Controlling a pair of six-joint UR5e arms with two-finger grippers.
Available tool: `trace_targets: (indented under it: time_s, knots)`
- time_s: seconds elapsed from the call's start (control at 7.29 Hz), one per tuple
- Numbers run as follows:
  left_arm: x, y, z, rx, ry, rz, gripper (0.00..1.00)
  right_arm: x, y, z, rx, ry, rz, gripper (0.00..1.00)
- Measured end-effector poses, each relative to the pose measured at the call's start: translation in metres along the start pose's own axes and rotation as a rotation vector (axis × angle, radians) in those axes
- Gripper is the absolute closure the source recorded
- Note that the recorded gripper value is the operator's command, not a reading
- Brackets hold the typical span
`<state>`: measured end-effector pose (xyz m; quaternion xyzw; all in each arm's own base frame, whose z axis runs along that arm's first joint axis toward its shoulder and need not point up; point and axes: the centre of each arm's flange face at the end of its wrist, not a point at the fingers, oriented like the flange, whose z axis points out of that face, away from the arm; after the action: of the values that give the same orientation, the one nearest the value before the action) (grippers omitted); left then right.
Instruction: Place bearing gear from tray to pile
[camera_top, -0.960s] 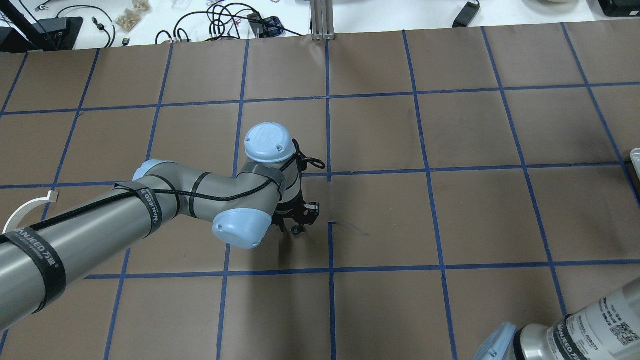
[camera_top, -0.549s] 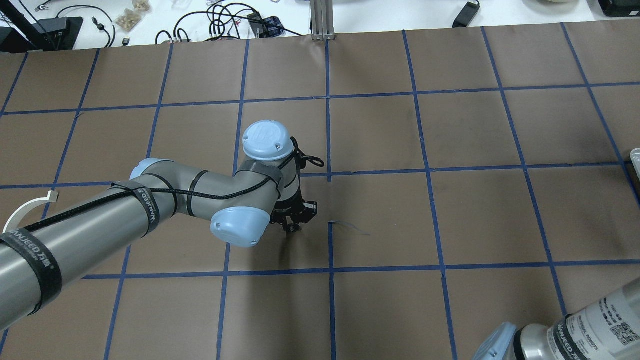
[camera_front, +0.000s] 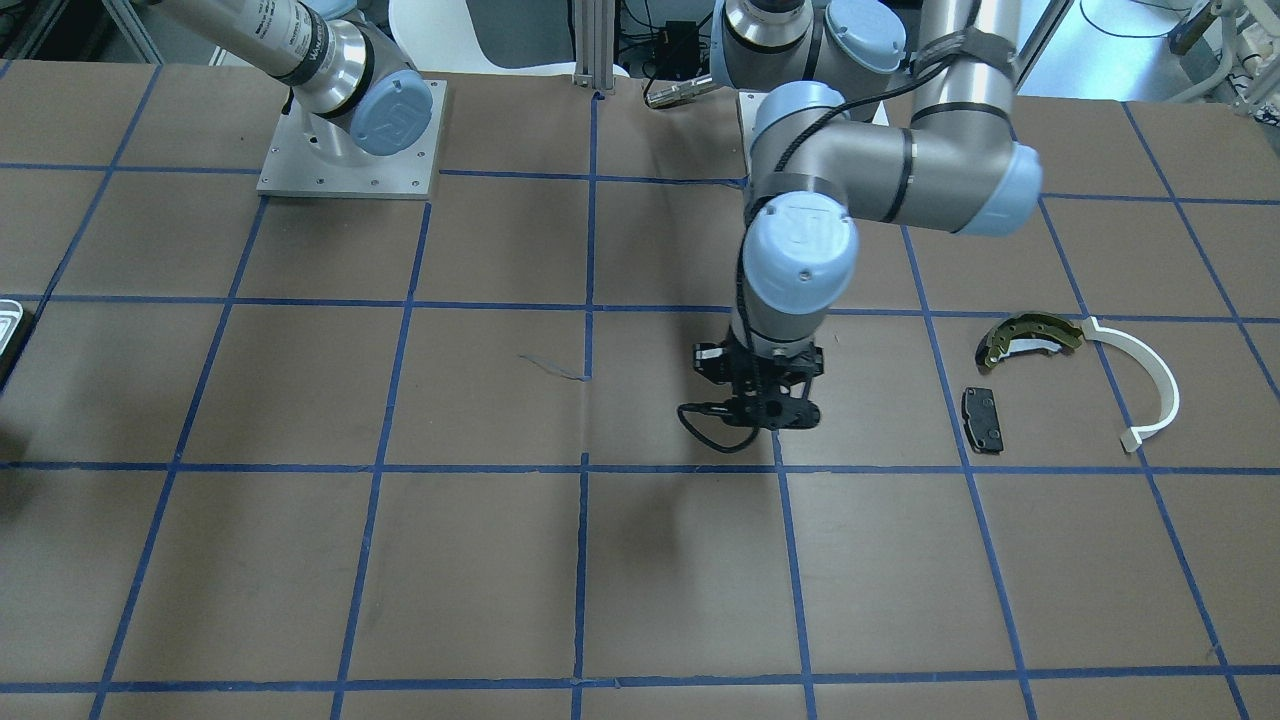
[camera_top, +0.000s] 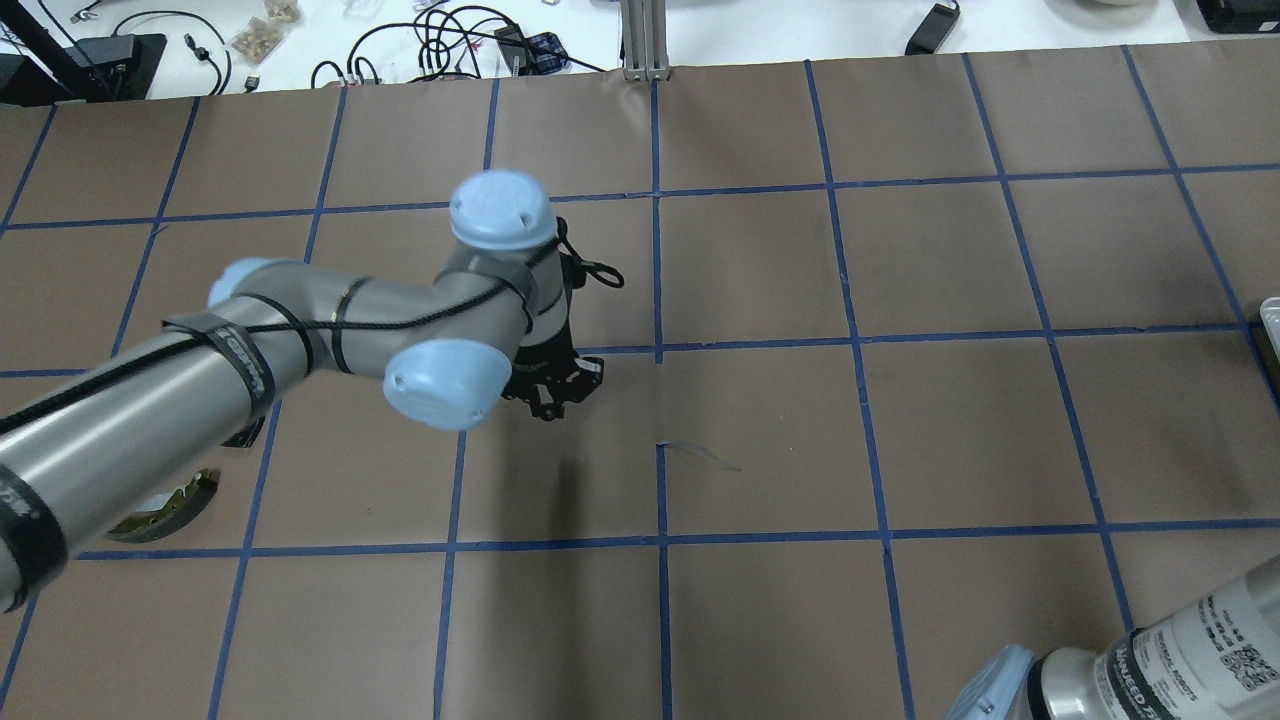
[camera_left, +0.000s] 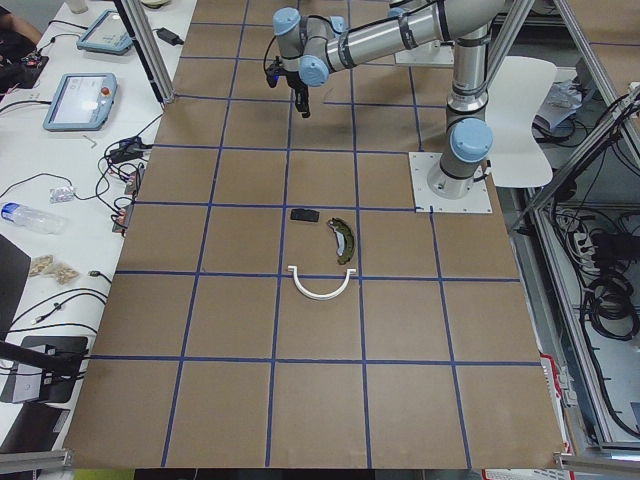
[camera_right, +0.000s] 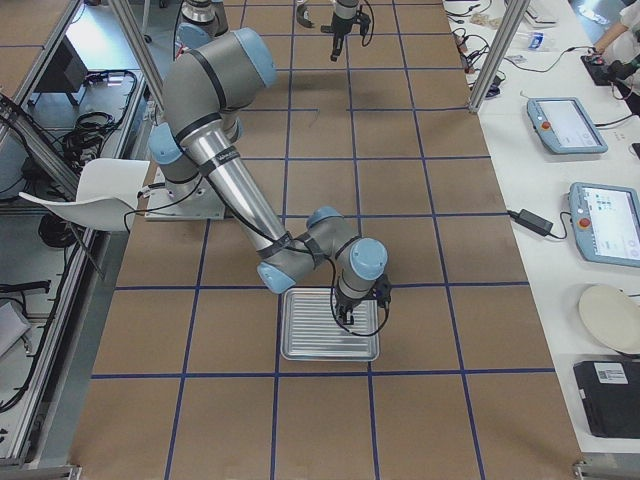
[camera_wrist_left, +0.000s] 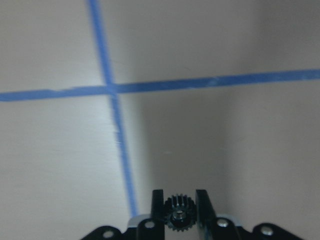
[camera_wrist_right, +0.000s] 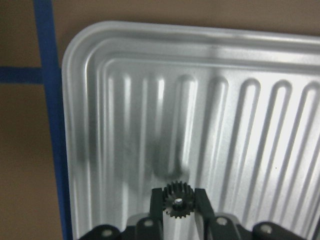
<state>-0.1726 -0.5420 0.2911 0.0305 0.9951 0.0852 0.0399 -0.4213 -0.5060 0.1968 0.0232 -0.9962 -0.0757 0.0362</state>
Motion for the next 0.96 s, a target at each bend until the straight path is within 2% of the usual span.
trace_targets:
  time_s: [0.14, 0.27, 0.41, 0.69, 0.96]
  knots:
    - [-0.060, -0.013, -0.008, -0.013, -0.021, 0.015, 1.00, -0.012, 0.003, -0.029, -0.005, 0.013, -0.001, 0.97]
    - [-0.131, -0.019, 0.000, -0.044, -0.042, 0.029, 1.00, -0.047, -0.002, -0.069, -0.014, 0.008, -0.006, 0.97]
    - [-0.202, -0.018, 0.016, -0.064, -0.035, 0.026, 1.00, -0.106, -0.015, -0.110, -0.026, -0.007, -0.010, 0.98]
    - [-0.306, -0.002, 0.051, -0.042, -0.021, 0.070, 1.00, -0.276, -0.049, -0.176, -0.015, -0.035, 0.010, 1.00]
    - [-0.347, 0.015, 0.095, 0.000, -0.035, 0.110, 1.00, -0.484, -0.066, -0.193, 0.003, -0.026, 0.039, 1.00]
